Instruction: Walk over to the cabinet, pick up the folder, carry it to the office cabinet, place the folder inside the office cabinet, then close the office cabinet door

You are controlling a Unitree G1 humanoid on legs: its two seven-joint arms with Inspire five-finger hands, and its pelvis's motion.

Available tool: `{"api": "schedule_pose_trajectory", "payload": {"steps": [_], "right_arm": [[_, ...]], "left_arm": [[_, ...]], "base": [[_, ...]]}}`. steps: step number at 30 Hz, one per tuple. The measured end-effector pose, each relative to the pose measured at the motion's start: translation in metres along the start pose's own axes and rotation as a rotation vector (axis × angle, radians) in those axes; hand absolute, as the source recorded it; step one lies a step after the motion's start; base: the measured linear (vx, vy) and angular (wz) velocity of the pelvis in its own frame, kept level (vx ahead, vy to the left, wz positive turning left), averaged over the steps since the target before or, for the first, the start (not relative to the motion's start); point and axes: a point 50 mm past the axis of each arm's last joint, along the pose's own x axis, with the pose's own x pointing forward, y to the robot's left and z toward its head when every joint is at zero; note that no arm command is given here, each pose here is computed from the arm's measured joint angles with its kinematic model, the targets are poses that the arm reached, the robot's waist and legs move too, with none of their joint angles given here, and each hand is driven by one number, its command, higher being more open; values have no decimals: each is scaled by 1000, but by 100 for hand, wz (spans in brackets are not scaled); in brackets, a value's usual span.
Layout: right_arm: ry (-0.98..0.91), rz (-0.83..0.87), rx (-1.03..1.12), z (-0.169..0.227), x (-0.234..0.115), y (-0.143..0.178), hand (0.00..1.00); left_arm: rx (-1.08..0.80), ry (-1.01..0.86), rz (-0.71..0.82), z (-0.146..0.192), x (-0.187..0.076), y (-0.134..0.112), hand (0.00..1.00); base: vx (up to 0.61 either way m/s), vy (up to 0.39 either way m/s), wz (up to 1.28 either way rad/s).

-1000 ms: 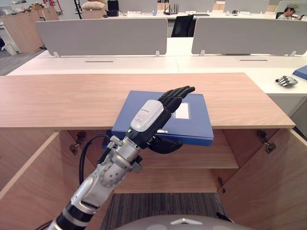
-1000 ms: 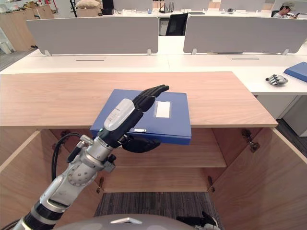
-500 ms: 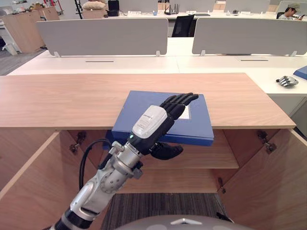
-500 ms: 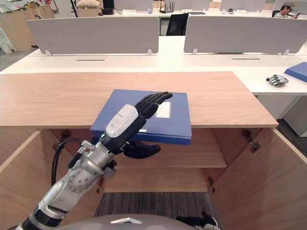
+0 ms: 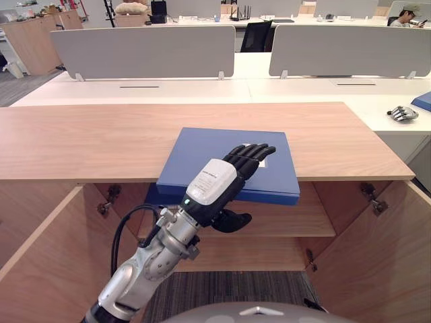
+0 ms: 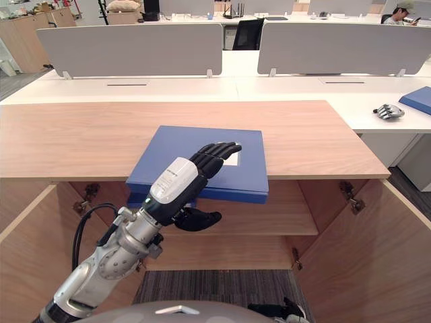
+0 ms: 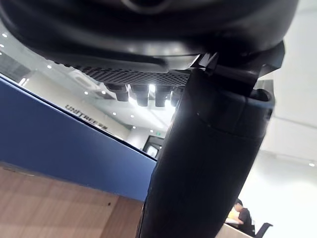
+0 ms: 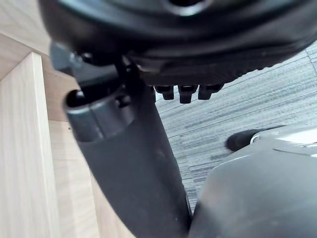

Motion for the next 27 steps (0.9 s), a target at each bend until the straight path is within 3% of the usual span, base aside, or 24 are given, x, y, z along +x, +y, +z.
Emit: {"api": "schedule_pose_trajectory", "payload": {"steps": [16, 27], "right_arm": [[18, -7, -15, -8, -1, -2, 100], [19, -12, -16, -9, -2, -4, 100]], "left_arm": [[6, 158, 134, -11, -5, -4, 100], [58, 202, 109, -18, -9, -8, 100]], "base": [[0, 0, 2], [-7, -8, 1]]}}
